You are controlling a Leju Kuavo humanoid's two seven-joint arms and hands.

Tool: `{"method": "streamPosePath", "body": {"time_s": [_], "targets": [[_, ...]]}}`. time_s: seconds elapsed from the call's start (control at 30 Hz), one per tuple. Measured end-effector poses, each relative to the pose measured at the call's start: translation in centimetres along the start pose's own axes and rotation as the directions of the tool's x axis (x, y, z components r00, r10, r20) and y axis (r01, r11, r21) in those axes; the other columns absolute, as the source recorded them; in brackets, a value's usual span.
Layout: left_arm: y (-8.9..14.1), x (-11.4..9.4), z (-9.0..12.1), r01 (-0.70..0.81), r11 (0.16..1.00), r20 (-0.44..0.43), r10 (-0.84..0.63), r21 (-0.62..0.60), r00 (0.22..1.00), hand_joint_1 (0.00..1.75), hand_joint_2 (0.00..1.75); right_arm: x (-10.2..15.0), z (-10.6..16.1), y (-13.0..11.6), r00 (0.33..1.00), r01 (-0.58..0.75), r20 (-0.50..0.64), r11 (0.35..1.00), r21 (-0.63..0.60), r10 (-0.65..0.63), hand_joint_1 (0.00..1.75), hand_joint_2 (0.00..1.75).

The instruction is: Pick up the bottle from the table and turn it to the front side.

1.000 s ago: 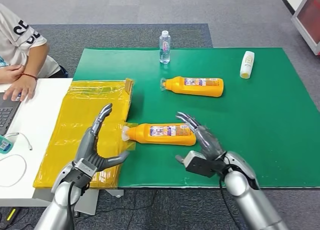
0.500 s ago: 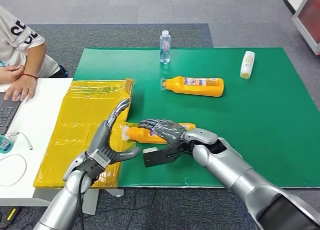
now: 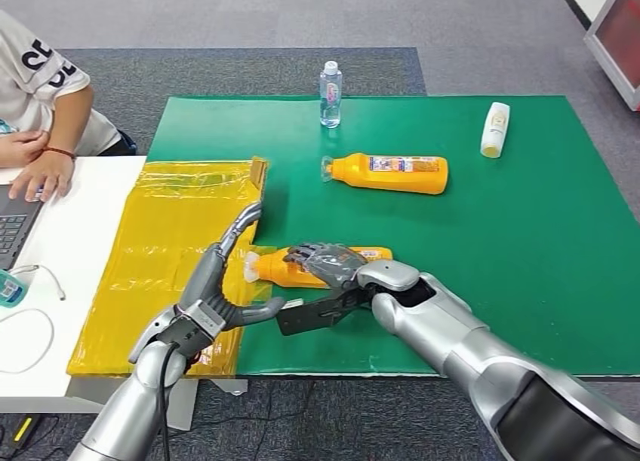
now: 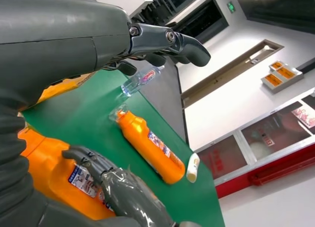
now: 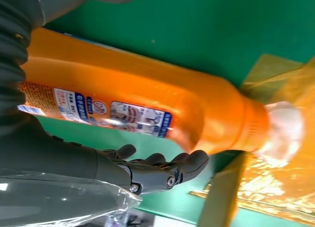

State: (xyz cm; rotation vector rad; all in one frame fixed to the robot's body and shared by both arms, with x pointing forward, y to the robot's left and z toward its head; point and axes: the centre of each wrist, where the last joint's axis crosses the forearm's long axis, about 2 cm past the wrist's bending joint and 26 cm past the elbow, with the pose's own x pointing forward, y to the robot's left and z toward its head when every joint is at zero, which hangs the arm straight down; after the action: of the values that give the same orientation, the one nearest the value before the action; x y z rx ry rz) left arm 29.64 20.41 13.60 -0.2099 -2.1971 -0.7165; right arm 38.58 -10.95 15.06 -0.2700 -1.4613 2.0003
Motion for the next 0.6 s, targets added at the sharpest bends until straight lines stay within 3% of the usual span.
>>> {"method": "streamPosePath", "body": {"time_s": [0.43, 0.6], "targets": [[-0.3, -0.1, 0.5, 0.005, 1.000, -0.024, -0.005, 0.000, 1.000, 0.00, 1.75, -0.9, 0.6, -1.0, 0.991, 0.001, -0.130, 0.975, -0.221, -0.031, 0.00, 1.75], [-0.5, -0.1, 0.7, 0.009, 1.000, -0.034, -0.009, -0.002, 0.999, 0.00, 1.75, -1.1, 0.8, -1.3, 0.986, -0.009, -0.168, 0.987, -0.163, -0.019, 0.00, 1.75]]}}
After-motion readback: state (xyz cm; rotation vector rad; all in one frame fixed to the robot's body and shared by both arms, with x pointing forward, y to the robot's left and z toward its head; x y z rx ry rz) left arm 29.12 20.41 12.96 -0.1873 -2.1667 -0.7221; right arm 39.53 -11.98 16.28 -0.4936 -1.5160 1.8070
